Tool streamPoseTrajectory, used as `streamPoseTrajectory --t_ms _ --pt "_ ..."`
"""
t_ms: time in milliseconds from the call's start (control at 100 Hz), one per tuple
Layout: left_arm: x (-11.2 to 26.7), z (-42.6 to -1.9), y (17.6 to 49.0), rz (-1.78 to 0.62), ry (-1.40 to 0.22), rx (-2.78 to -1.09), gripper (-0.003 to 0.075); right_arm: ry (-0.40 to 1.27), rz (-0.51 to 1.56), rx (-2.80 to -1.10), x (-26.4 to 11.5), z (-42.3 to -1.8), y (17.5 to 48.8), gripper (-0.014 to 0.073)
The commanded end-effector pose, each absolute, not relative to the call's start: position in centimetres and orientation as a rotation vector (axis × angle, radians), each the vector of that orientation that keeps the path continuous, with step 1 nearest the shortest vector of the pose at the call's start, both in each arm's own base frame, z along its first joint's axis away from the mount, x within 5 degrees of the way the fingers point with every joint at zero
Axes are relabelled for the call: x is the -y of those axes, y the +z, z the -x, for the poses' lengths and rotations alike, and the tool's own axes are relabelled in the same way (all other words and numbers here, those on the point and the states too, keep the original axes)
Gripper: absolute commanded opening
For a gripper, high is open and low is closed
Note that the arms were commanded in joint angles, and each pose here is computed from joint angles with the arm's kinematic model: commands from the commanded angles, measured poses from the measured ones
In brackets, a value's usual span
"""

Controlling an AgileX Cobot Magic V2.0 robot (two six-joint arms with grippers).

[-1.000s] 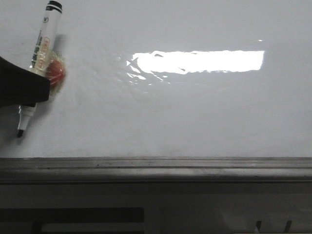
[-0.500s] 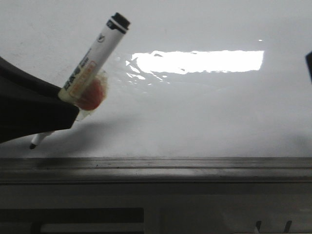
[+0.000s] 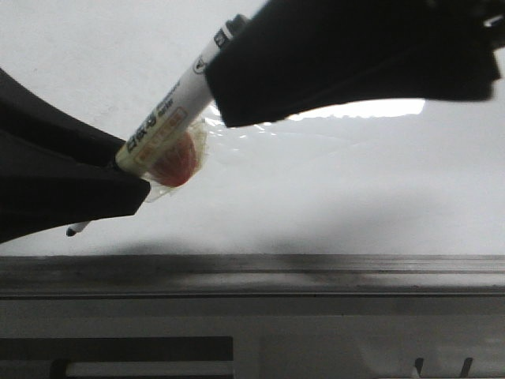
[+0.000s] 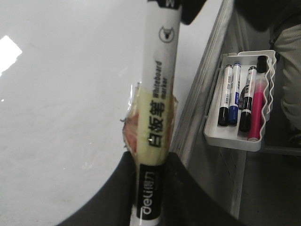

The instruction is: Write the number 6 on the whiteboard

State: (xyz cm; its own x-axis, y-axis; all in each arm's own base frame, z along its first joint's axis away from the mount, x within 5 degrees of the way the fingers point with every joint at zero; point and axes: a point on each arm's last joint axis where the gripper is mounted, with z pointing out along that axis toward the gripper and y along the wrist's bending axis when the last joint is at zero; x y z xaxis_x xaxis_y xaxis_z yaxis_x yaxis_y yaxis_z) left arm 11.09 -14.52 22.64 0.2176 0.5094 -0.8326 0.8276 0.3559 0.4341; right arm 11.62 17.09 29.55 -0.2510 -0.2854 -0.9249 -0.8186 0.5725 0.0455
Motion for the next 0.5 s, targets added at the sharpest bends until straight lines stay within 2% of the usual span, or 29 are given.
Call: streamPoseTrajectory --t_ms 0,340,410,490 --pt "15.0 -11.0 24.3 -1.240 -0.389 -1.344 -0.0020 0.697 0.862 -1.685 -18.2 -12.4 31.8 0.0346" --pt "15.0 -11.0 24.3 -1.240 -0.389 -1.344 -0.0021 0.675 0.890 -1.748 -20.9 -14.2 30.8 0.0338" --pt "15.0 -11.0 24.3 -1.240 -0.389 -1.344 -0.0021 0.672 0.894 -1.756 -21.0 -14.3 30.6 0.0282" --pt "15.0 -11.0 24.3 -1.240 -0.389 -1.344 -0.0020 0.672 0.893 -1.756 -21.0 -14.3 30.6 0.0146"
